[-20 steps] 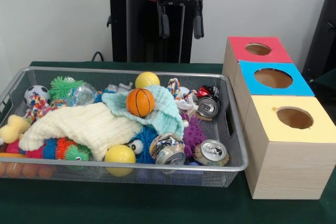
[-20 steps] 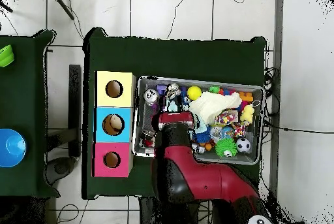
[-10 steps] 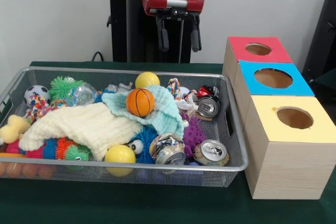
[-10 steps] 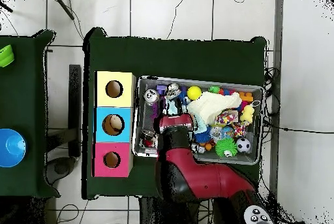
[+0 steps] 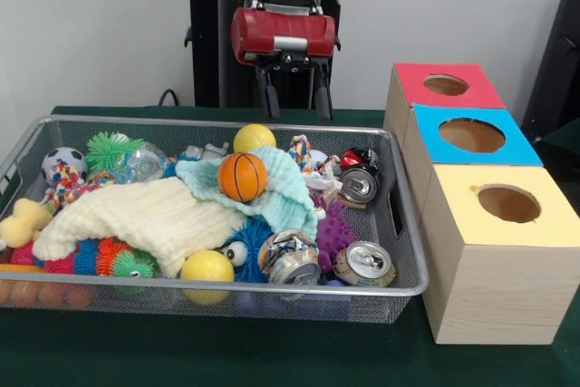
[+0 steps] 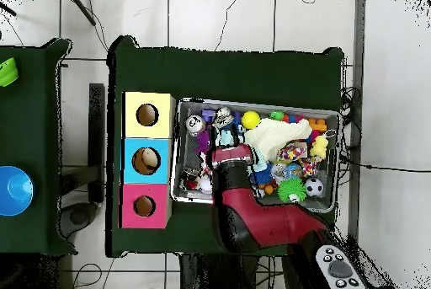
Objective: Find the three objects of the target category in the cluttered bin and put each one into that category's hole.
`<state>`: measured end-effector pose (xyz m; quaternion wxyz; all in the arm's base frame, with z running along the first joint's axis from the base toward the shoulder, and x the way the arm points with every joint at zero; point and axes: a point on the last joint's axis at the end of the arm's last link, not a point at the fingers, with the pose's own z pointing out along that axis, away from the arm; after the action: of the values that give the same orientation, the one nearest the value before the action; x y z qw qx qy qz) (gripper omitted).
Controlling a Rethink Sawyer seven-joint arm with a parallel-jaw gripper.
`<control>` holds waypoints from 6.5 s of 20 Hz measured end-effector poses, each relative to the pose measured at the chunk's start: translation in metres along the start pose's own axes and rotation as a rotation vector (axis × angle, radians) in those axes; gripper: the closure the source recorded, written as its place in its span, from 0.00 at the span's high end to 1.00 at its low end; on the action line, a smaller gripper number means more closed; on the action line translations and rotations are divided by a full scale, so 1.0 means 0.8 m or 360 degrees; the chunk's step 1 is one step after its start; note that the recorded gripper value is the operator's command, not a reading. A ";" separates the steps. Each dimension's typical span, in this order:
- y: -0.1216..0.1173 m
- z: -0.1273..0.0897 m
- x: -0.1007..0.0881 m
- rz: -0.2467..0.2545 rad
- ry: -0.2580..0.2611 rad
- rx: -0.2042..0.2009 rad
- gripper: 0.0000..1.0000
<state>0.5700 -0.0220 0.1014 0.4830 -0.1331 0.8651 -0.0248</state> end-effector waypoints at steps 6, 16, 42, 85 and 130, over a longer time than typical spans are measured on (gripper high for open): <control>-0.006 0.006 0.022 -0.0031 0.0023 -0.0008 1.00; -0.013 0.001 0.041 -0.0052 0.0080 0.0015 1.00; -0.061 0.022 0.123 -0.0330 -0.0084 -0.0149 1.00; -0.154 0.078 0.230 -0.0048 0.0157 -0.0168 1.00; -0.108 0.091 0.100 0.0149 0.0421 -0.0036 0.00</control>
<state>0.6089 -0.1190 0.0110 0.3639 -0.0937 0.9267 -0.0098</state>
